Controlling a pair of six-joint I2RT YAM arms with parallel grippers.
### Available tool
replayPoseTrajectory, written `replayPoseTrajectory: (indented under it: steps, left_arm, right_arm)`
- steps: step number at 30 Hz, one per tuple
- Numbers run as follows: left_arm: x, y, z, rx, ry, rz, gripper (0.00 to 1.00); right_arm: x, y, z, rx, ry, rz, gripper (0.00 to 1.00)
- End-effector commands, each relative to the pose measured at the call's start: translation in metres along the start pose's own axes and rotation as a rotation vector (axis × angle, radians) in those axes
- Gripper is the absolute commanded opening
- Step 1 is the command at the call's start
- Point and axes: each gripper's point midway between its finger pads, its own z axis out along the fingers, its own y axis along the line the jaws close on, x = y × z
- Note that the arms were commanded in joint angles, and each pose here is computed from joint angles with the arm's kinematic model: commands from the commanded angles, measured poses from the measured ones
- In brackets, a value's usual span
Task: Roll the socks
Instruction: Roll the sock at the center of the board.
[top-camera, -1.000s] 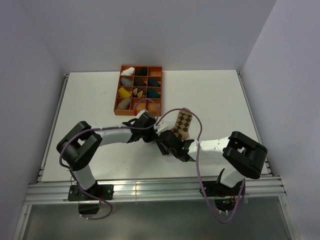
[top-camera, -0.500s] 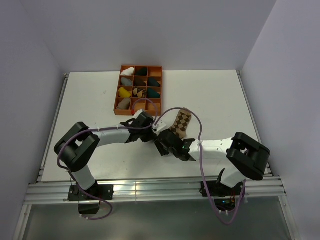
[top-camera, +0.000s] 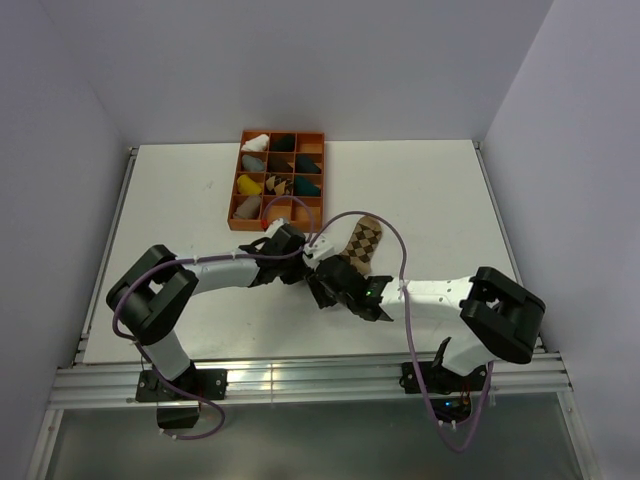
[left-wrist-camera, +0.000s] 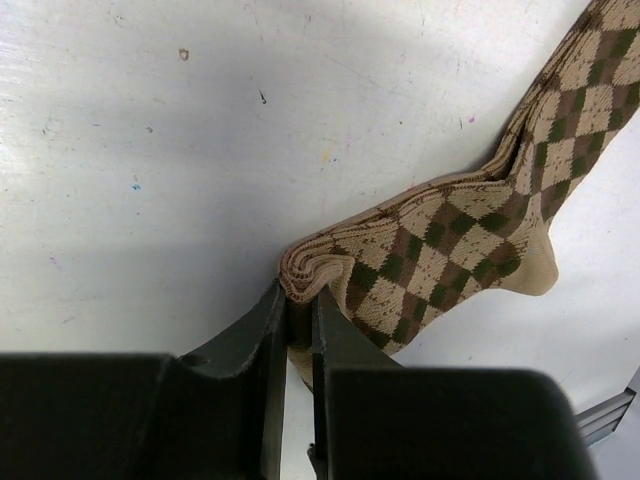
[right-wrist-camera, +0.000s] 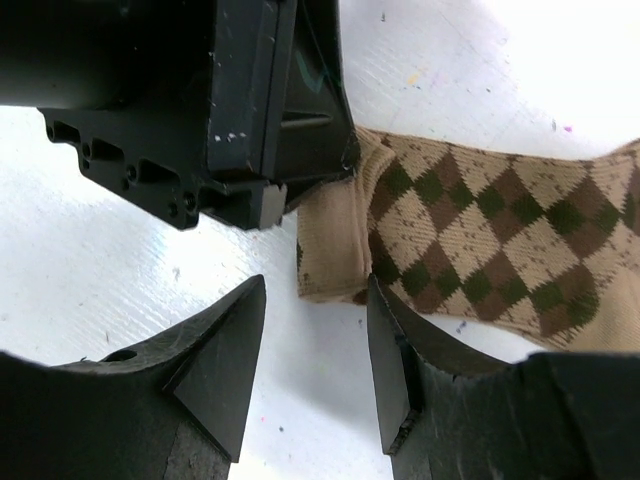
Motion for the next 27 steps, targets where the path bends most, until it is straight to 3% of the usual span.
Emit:
replayPoseTrajectory:
  steps: [1,8,19,27]
  left_arm:
    - [0.006,0.002,-0.005,-0.013,0.002,0.049,0.0]
    - [0.008,0.003,-0.003,-0.022,0.013,0.053,0.0]
    - [0.008,0.0,-0.003,-0.017,0.019,0.06,0.0]
    - [0.008,-0.001,-0.003,-0.015,0.022,0.057,0.0]
  right_arm:
    - [-0.037,0.015,0.005,-0.039,-0.098,0.024,0.52]
    - [-0.042,0.003,0.0,0.023,-0.123,0.025,0.52]
    - [-0.058,0.009,-0.017,-0.043,-0.222,0.034,0.52]
    - [-0.039,0.019,0.0,-0.089,-0.162,0.011,0.5]
